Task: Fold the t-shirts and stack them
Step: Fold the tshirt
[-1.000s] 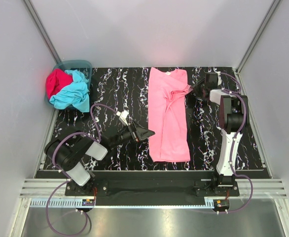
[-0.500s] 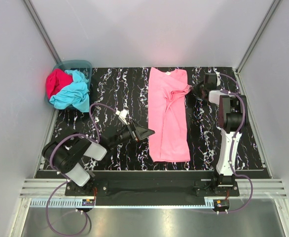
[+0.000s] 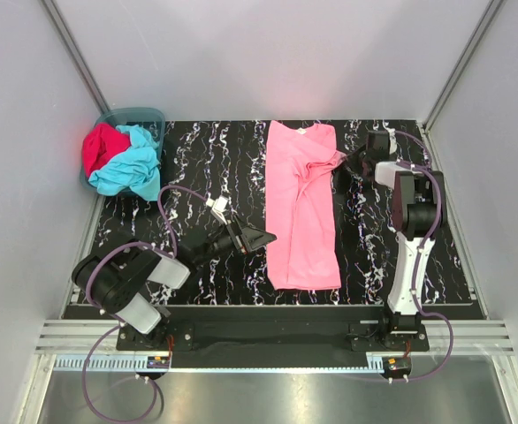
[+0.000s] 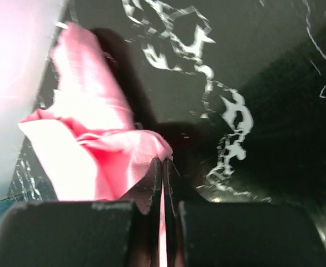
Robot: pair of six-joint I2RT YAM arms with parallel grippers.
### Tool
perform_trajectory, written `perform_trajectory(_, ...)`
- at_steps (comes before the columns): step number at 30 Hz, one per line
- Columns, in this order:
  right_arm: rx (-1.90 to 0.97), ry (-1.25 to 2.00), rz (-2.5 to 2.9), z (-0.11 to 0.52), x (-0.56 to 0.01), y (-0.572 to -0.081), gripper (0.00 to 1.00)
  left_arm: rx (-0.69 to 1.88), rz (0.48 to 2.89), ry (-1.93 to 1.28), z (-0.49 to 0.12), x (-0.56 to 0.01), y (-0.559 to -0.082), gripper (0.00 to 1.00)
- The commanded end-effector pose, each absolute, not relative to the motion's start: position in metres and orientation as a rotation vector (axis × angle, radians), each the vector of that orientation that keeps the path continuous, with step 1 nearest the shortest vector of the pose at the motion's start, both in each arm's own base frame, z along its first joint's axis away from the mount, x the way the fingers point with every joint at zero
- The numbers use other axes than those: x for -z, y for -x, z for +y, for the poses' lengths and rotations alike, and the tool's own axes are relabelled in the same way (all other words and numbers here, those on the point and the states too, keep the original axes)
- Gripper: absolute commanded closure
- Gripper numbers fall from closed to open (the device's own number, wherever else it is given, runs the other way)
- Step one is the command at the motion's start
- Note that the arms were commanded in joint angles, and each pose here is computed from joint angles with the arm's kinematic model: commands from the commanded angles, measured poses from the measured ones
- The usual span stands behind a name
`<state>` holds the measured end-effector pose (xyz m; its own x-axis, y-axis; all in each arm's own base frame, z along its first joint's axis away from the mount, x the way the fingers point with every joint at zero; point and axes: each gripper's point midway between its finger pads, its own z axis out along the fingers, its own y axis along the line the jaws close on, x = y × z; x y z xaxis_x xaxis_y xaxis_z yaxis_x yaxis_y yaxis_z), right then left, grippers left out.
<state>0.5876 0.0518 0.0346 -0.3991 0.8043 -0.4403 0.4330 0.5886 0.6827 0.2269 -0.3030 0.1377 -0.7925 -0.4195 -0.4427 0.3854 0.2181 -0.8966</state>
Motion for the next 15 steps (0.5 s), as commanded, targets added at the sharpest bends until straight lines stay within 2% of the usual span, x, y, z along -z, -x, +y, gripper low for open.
perform_trajectory(1, -0.601, -0.868, 1.89, 0.049, -0.124, -0.598, 1.0, 1.661, 1.722, -0.057, -0.301, -0.168, -0.223, 0.04)
perform_trajectory(8, -0.585, -0.822, 1.828, 0.044, -0.168, -0.594, 1.0, 1.663, 1.715, -0.069, -0.302, -0.171, -0.222, 0.04)
perform_trajectory(15, -0.608, -0.801, 1.829, 0.051, -0.175, -0.594, 1.0, 1.662, 1.711, -0.07, -0.301, -0.173, -0.221, 0.05)
